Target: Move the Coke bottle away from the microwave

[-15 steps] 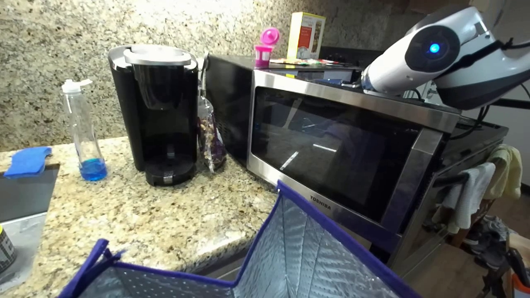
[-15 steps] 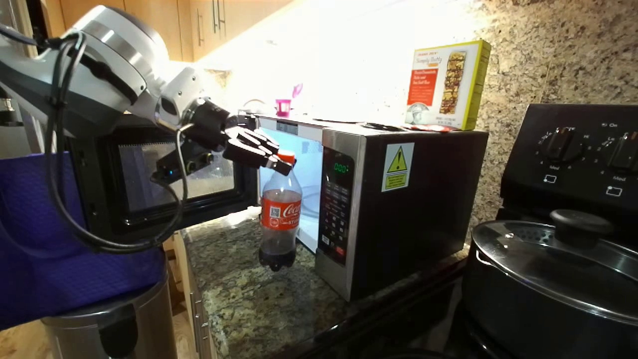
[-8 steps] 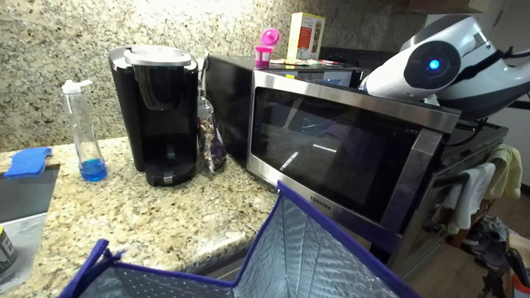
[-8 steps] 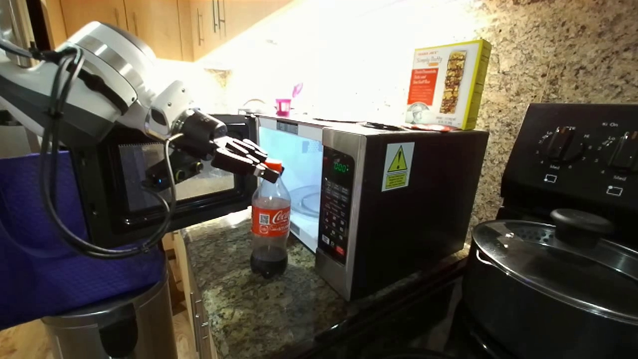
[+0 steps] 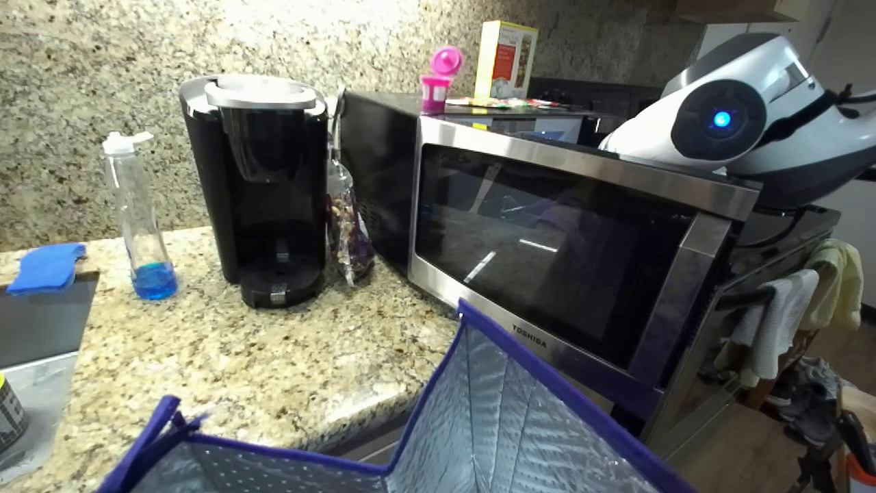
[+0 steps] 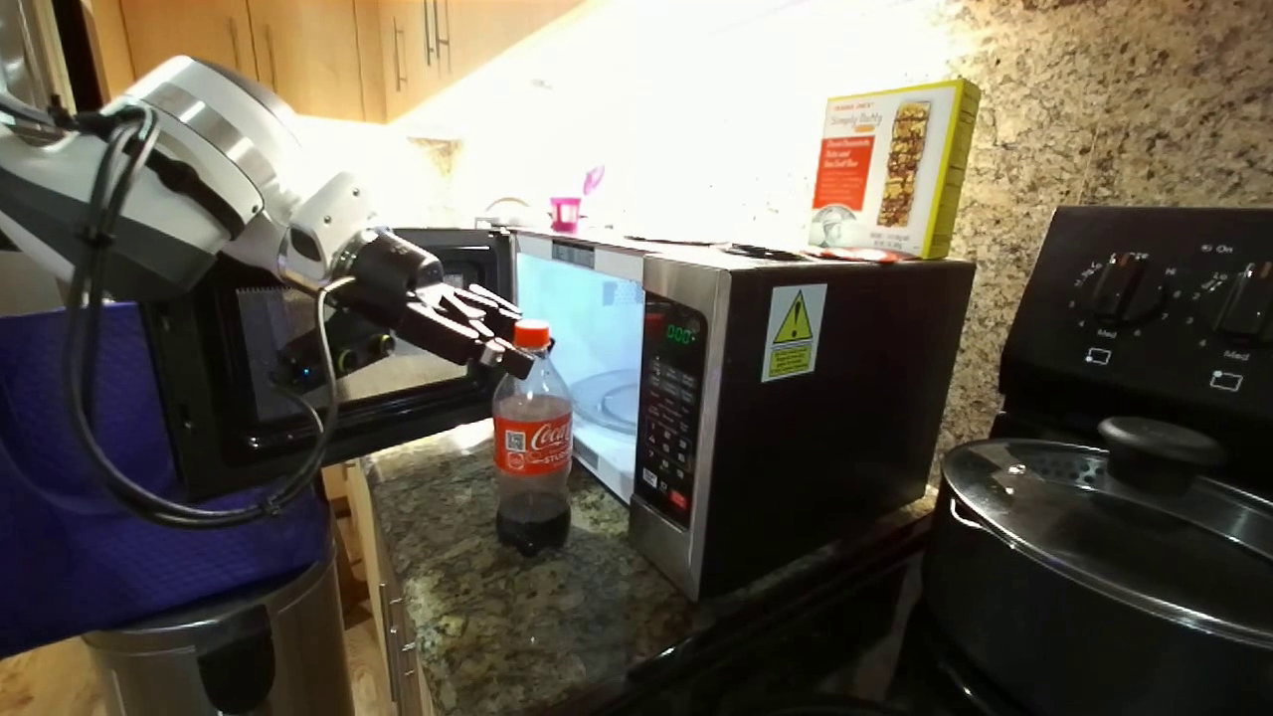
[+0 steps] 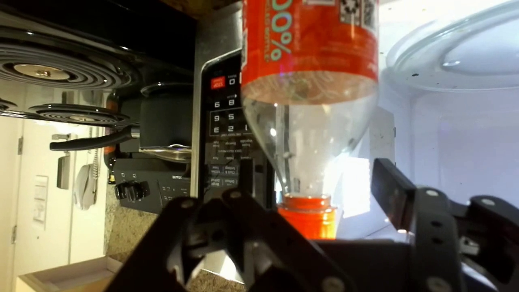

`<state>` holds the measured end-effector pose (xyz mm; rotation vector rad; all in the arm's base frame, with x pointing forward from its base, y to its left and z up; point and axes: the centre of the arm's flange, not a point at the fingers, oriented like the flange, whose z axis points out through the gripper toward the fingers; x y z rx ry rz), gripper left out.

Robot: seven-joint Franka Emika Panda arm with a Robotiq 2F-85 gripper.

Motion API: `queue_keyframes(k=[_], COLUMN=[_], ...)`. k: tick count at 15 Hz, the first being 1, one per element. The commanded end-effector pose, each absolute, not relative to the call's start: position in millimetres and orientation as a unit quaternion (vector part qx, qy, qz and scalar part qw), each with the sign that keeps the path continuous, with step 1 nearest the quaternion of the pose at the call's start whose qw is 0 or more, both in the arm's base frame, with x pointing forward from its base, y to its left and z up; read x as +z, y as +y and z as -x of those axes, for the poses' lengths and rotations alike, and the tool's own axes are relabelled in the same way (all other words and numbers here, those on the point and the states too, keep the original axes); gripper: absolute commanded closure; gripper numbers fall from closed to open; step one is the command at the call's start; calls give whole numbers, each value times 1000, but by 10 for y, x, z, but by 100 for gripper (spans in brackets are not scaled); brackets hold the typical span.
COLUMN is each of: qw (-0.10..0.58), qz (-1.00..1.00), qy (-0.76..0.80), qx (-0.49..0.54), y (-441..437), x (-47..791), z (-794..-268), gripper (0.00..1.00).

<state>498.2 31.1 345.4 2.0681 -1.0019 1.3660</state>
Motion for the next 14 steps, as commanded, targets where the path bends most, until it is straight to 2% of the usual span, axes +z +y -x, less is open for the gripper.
queue_keyframes(k=[1,5,9,14], qw=[235,255,304,358], qz=[-754,-762,-773,-812], qy=[-355,-331,-268,-158], qx=[500,495,488,434], y=[313,291,274,270], x=[3501,3626,3995,4738], z=[-4938,-4935,-4859,-4453], gripper=[0,0,0,0])
